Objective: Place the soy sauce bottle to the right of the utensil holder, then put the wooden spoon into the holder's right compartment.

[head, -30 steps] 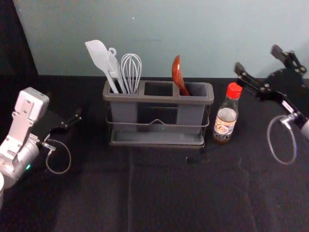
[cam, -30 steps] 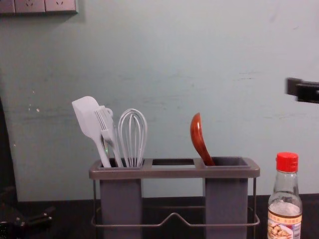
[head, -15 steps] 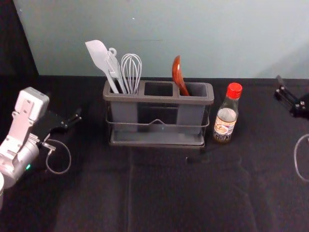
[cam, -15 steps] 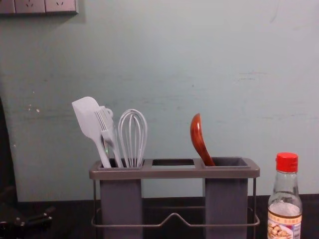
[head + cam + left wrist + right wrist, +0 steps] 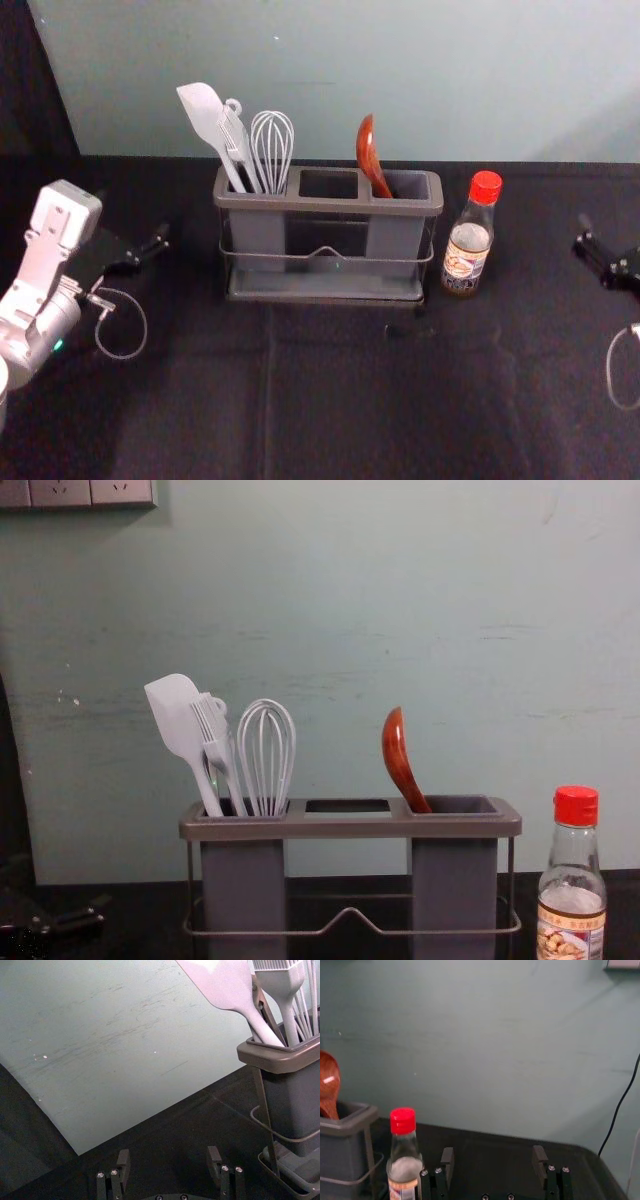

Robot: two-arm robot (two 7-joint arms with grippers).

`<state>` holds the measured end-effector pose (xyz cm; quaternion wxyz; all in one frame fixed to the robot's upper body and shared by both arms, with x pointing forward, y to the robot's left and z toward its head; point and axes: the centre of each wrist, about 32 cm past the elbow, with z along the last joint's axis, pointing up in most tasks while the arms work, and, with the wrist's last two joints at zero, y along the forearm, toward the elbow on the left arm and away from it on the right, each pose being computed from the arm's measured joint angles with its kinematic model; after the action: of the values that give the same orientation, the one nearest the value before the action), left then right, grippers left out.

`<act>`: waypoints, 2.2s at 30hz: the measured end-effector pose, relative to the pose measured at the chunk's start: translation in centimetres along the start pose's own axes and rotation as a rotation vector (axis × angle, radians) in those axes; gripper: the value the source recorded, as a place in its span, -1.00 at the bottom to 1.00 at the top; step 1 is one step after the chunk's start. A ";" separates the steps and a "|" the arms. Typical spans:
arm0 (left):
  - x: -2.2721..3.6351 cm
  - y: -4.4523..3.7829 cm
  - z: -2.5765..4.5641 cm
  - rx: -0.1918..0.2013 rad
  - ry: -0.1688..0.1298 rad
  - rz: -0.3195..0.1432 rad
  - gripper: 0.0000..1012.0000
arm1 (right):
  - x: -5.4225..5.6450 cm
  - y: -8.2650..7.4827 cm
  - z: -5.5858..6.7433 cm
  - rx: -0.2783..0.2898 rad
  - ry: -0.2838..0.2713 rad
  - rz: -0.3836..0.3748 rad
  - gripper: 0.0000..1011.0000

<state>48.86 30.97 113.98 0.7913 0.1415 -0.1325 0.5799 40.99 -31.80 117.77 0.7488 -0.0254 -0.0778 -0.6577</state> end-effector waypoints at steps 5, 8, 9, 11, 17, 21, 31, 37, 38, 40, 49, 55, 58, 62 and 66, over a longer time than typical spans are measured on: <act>0.00 0.00 0.00 0.000 0.000 0.000 0.99 | -0.4 -0.1 -1.1 -0.038 0.018 0.009 0.98; 0.00 0.00 0.00 0.000 0.000 0.000 0.99 | -0.8 -0.2 -1.7 -0.059 0.026 0.017 0.98; 0.00 0.00 0.00 0.000 0.000 0.000 0.99 | -1.0 -0.2 -1.9 -0.069 0.029 0.024 0.98; 0.00 0.00 0.00 0.000 0.000 0.000 0.99 | -1.2 -0.2 -2.2 -0.077 0.032 0.031 0.98; 0.00 0.00 0.00 0.000 0.000 0.000 0.99 | -1.7 -0.2 -2.8 -0.095 0.036 0.052 0.98; 0.00 0.00 0.00 0.000 0.000 0.000 0.99 | -1.9 -0.1 -2.9 -0.098 0.034 0.059 0.98; 0.00 0.00 0.00 0.000 0.000 0.000 0.99 | -2.0 -0.2 -3.0 -0.096 0.033 0.046 0.98; 0.00 0.00 0.00 0.000 0.000 0.000 0.99 | -2.0 -0.2 -3.0 -0.096 0.033 0.047 0.98; 0.00 0.00 0.00 0.000 0.000 0.000 0.99 | -2.0 -0.2 -2.9 -0.096 0.033 0.047 0.98; 0.00 0.00 0.00 0.000 0.000 0.000 0.99 | -2.0 -0.2 -2.9 -0.096 0.033 0.047 0.98; 0.00 0.00 0.00 0.000 0.000 0.000 0.99 | -2.0 -0.2 -2.9 -0.095 0.032 0.049 0.98; 0.00 0.00 0.00 0.000 0.000 0.000 0.99 | -2.0 -0.2 -2.9 -0.095 0.032 0.049 0.98; 0.00 0.00 0.00 0.000 0.000 0.000 0.99 | -1.9 -0.2 -2.9 -0.095 0.032 0.049 0.98; 0.00 0.00 0.00 0.000 0.000 0.000 0.99 | -1.9 -0.2 -2.9 -0.095 0.032 0.049 0.98; 0.00 0.00 0.00 0.000 0.000 0.000 0.99 | -1.9 -0.2 -2.9 -0.095 0.032 0.049 0.98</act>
<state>48.86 30.97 113.98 0.7913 0.1415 -0.1325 0.5799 40.83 -30.33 114.57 0.7637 -0.0521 -0.0339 -0.6425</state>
